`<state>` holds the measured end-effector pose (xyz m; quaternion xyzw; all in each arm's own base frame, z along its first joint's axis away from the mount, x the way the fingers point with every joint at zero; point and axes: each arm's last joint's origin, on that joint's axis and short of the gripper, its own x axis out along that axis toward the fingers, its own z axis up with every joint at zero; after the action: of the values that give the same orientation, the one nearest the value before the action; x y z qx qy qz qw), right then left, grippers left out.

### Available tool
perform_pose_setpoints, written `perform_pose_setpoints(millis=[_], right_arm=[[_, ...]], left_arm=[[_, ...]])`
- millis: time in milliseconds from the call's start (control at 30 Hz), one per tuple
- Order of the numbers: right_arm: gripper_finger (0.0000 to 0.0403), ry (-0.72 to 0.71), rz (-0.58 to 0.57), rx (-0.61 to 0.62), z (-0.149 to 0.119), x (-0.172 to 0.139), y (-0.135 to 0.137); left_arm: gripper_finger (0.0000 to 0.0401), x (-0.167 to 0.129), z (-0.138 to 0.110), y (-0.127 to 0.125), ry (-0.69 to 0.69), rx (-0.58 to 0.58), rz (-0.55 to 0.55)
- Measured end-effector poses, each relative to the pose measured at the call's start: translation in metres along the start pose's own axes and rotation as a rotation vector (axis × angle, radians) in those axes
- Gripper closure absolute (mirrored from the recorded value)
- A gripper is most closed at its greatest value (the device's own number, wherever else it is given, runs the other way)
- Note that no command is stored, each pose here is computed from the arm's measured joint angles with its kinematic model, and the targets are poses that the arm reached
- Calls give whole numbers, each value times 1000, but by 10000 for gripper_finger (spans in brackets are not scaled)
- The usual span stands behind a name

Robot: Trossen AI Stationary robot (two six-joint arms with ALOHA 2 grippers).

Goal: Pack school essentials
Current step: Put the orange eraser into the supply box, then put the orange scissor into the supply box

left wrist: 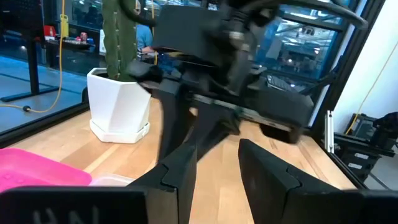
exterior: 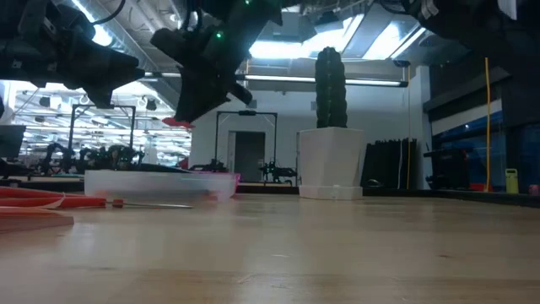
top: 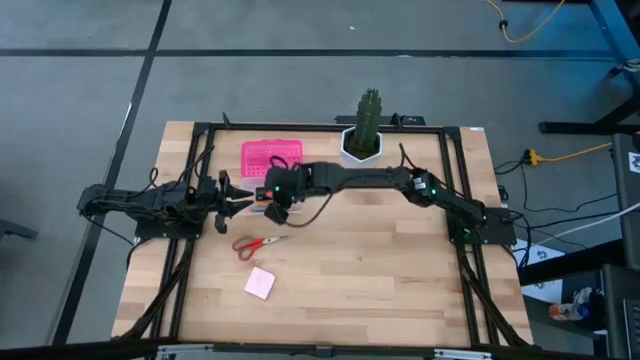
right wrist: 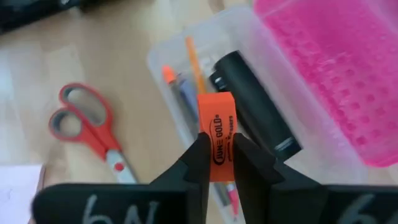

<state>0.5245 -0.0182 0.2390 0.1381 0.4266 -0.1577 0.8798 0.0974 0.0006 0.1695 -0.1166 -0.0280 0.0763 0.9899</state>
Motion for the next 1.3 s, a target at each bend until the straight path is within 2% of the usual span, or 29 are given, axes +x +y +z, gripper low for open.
perform_pose_setpoints(millis=[167,367,500,700,1000,1200,1300], right_arm=[[294,42,106,32,6,2,-14],[243,40,98,55,8,2,-21],[228,31,114,40,9,2,-20],[227,3,283,-139,6,-2,7],[226,-13,328,-223,-8,-4,43],[226,-32,364,-353,-32,34,72],[226,-24,365,-365,-44,54,78]], left_arm=[[287,0,0,0,0,-1,0],[287,0,0,0,0,1,0],[287,0,0,0,0,2,0],[287,0,0,0,0,3,0],[287,0,0,0,0,3,0],[287,0,0,0,0,3,0],[287,0,0,0,0,3,1]])
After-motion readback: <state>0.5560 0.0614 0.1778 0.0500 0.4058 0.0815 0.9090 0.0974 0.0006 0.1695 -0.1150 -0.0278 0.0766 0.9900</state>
